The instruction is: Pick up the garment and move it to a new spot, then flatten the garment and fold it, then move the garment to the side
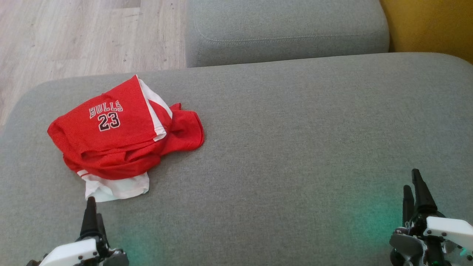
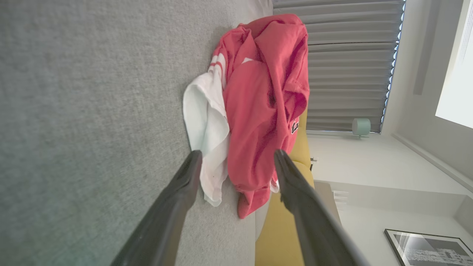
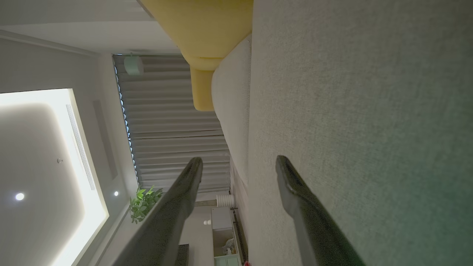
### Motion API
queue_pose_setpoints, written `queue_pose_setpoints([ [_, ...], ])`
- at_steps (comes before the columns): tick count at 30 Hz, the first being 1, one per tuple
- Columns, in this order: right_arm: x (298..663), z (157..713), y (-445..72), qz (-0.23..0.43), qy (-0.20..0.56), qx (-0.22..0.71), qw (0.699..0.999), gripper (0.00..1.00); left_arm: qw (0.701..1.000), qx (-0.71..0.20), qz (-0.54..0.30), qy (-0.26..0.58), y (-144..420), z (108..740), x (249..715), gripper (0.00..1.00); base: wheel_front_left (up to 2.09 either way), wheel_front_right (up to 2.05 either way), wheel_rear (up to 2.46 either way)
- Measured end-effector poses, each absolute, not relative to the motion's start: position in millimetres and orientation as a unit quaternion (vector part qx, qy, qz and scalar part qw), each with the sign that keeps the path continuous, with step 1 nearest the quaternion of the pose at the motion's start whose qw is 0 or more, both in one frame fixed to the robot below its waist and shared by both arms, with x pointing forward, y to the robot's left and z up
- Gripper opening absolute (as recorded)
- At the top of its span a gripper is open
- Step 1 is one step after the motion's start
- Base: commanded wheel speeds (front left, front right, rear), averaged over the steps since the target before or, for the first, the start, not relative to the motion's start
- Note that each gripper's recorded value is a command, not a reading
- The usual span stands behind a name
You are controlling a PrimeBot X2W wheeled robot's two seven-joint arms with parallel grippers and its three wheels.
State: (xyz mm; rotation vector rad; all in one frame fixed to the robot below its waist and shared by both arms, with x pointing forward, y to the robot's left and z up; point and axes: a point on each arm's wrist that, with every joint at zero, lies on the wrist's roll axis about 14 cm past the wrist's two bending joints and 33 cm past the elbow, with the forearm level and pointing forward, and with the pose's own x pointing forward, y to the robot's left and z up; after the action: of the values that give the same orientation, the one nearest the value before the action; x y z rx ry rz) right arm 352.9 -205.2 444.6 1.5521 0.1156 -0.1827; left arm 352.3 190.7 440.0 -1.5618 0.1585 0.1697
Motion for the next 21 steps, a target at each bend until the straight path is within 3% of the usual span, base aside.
queue_pose_setpoints([
  [9, 354, 447, -206, -0.083, 0.049, 0.671, 0.735, 1.00, 0.713, -0.694, 0.082, 0.058, 196, 444, 353, 1.00, 0.00, 0.00, 0.00],
  [21, 359, 461, -206, -0.067, 0.039, 0.593, 0.802, 1.00, 0.754, -0.651, 0.082, 0.030, 209, 458, 357, 1.00, 0.00, 0.00, 0.00],
])
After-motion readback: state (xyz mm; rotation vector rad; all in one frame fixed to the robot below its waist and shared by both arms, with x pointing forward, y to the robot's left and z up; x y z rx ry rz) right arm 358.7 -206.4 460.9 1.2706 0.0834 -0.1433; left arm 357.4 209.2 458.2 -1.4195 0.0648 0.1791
